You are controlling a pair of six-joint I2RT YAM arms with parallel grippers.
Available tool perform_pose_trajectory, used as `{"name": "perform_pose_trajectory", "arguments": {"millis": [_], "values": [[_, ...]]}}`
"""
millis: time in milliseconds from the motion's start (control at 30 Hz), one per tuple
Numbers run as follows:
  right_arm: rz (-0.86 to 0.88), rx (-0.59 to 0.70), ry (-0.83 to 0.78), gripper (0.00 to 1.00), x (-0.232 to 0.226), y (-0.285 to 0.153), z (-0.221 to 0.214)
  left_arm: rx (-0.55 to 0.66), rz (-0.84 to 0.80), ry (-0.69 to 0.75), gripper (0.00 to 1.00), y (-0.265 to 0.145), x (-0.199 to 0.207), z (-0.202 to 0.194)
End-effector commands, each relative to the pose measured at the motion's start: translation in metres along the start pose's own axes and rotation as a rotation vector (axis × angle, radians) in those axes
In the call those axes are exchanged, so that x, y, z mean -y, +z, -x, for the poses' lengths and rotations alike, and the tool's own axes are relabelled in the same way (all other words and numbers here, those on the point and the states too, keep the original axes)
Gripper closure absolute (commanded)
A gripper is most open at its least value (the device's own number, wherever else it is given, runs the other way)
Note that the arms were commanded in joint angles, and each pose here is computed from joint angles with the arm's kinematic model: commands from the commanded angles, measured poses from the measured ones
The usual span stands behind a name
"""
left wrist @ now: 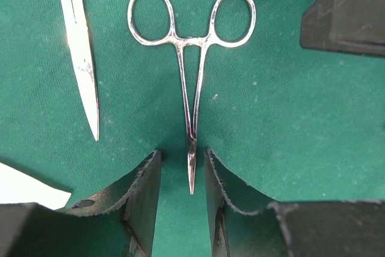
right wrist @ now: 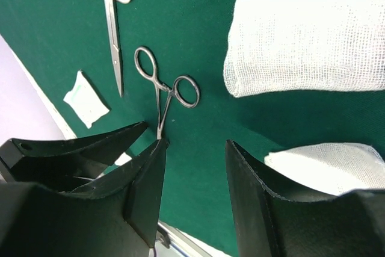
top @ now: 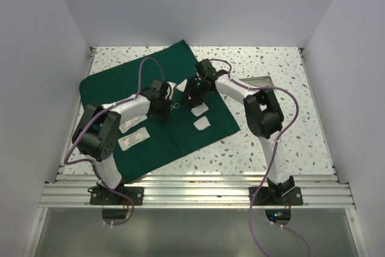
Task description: Prepare the surgical pack
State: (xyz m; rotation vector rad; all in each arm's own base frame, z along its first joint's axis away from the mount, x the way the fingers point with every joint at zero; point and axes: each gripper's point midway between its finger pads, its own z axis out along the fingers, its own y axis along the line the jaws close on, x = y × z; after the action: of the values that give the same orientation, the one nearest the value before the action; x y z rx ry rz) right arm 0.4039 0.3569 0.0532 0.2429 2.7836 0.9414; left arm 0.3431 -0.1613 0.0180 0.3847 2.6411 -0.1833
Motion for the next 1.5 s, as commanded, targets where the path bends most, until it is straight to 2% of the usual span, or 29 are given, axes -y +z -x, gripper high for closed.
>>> {"name": "perform_pose_trajectory", "arguments": {"millis": [0, 267, 367, 400, 467, 500, 533, 867, 1267, 1467], "values": [[0.026, 0.048, -0.033, 0.52, -0.017, -0.019, 0.014, 0.007, 0.021, 0.014, 0.62, 0.014, 0.004, 0.000], [0.018, 0.045, -0.035, 0.53, -0.017, -0.015, 0.012, -0.072, 0.022, 0.028, 0.67, 0.028, 0.006, -0.023], [0.021, 0.042, -0.030, 0.52, -0.019, -0.012, 0.011, -0.101, 0.003, 0.032, 0.75, 0.031, 0.009, -0.031], [0.023, 0.039, -0.030, 0.52, -0.019, -0.010, 0.010, -0.112, -0.018, 0.028, 0.82, 0.032, 0.012, -0.034], [0.027, 0.032, -0.026, 0.52, -0.021, -0.009, 0.008, -0.132, -0.045, 0.026, 0.89, 0.033, 0.016, -0.040], [0.029, 0.030, -0.028, 0.52, -0.021, -0.008, 0.007, -0.140, -0.056, 0.018, 0.98, 0.033, 0.016, -0.044], [0.034, 0.027, -0.027, 0.52, -0.022, -0.007, 0.007, -0.138, -0.087, 0.007, 1.00, 0.032, 0.020, -0.044], [0.115, -0.006, 0.000, 0.50, -0.038, 0.006, -0.001, -0.110, -0.287, -0.184, 1.00, 0.012, 0.000, -0.042], [0.172, -0.032, -0.023, 0.51, -0.056, 0.033, -0.008, -0.110, -0.346, -0.204, 1.00, 0.011, 0.003, -0.041], [0.179, -0.042, 0.022, 0.54, -0.055, 0.050, -0.006, -0.104, -0.358, -0.202, 1.00, 0.010, 0.005, -0.040]]}}
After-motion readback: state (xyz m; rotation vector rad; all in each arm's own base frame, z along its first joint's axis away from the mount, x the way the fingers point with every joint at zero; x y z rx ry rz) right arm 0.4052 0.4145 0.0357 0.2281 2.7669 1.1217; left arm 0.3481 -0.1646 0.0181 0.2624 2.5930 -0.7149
